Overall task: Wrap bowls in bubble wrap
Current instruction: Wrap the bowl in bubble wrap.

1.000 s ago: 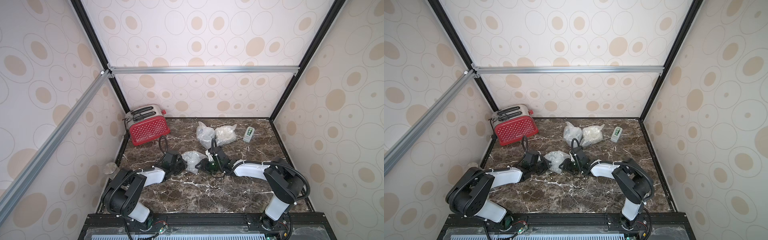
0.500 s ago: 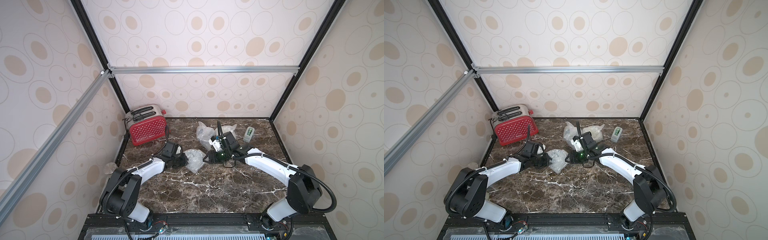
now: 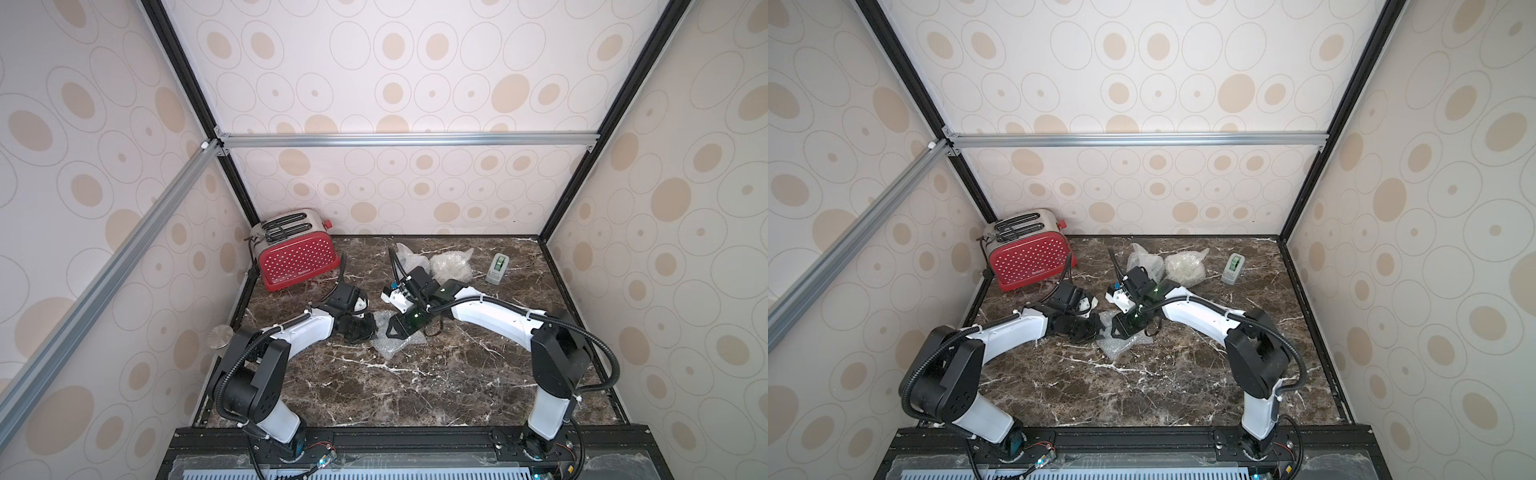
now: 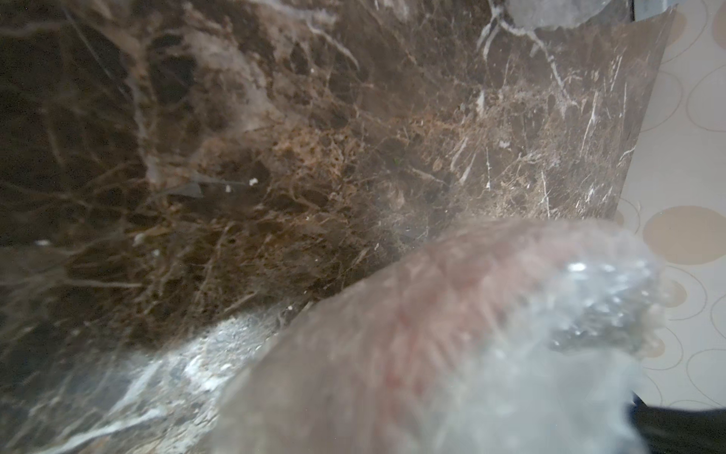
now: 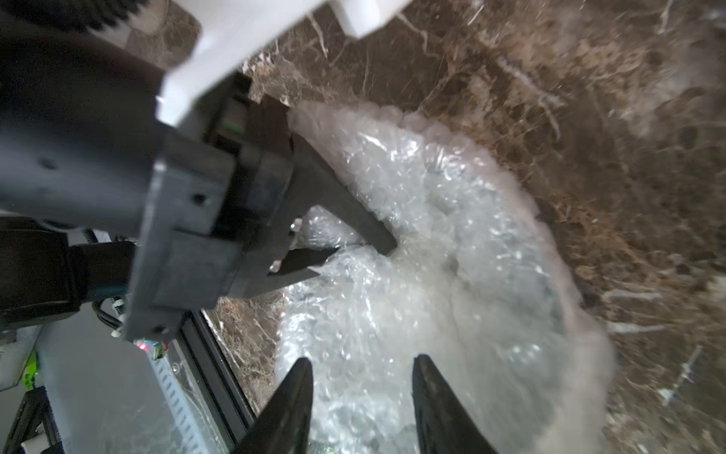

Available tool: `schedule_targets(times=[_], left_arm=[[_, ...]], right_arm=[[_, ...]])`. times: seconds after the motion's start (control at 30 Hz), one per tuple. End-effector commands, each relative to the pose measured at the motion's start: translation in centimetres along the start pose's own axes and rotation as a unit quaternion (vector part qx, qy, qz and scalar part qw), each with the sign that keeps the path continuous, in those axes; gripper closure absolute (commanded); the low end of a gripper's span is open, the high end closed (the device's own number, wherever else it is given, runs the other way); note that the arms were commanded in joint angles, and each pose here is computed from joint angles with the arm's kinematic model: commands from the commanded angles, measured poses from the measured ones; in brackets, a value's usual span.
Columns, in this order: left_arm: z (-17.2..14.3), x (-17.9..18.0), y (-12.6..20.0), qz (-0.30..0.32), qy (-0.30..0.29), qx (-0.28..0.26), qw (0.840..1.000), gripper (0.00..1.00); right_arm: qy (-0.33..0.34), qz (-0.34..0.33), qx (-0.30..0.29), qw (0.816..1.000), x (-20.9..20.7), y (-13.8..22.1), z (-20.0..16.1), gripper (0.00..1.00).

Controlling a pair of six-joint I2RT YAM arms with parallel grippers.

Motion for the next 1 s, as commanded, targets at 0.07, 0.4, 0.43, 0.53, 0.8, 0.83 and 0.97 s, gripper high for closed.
schedule_targets(times=[0.07,0.4,0.43,0.53,0.8,0.83,0.97], left_arm=[[0.9,-1.4,0.7,-0.026,-0.024,-0.005,0.999,0.82],[1.0,-1.4,0.4,-0.033,-0.022,-0.004,0.999,0.82],[0.9,-1.3,0.4,-0.033,-0.022,-0.003,0.999,0.82],[0.8,-1.3,0.5,-0.032,-0.022,-0.001,0.999,0.81],[0.4,-0.9,0.4,-0.026,-0.019,0.001,0.999,0.79],[0.5,-0.9,0.4,-0.025,-0.02,0.001,0.999,0.78],[0.2,-0.6,0.5,-0.018,-0.019,0.001,1.0,0.78]], right_arm=[[0.015,-0.001,-0.005,1.0,0.1,-1.0,0.6,0.56],[0.008,-0.029,-0.009,1.0,-0.2,-3.0,1.4,0.58],[0.008,-0.034,-0.009,0.999,-0.3,-3.1,1.5,0.59],[0.001,-0.052,-0.007,0.999,-0.8,-3.5,1.5,0.71],[-0.022,-0.102,-0.012,0.995,-2.1,-3.4,1.2,0.96],[-0.029,-0.109,-0.018,0.993,-2.3,-3.2,1.2,0.98],[-0.079,-0.144,-0.079,0.983,-3.4,-1.6,1.0,1.0]])
Point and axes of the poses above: each gripper's point midway between its finger pads, its own y axis back along the fingers, its own x axis along the line the jaws close on, z = x × y, the point moved 6 cm from there along y, back along the fingers, and after that the axes turned 3 degrees about -y, right-handed, at the moved point
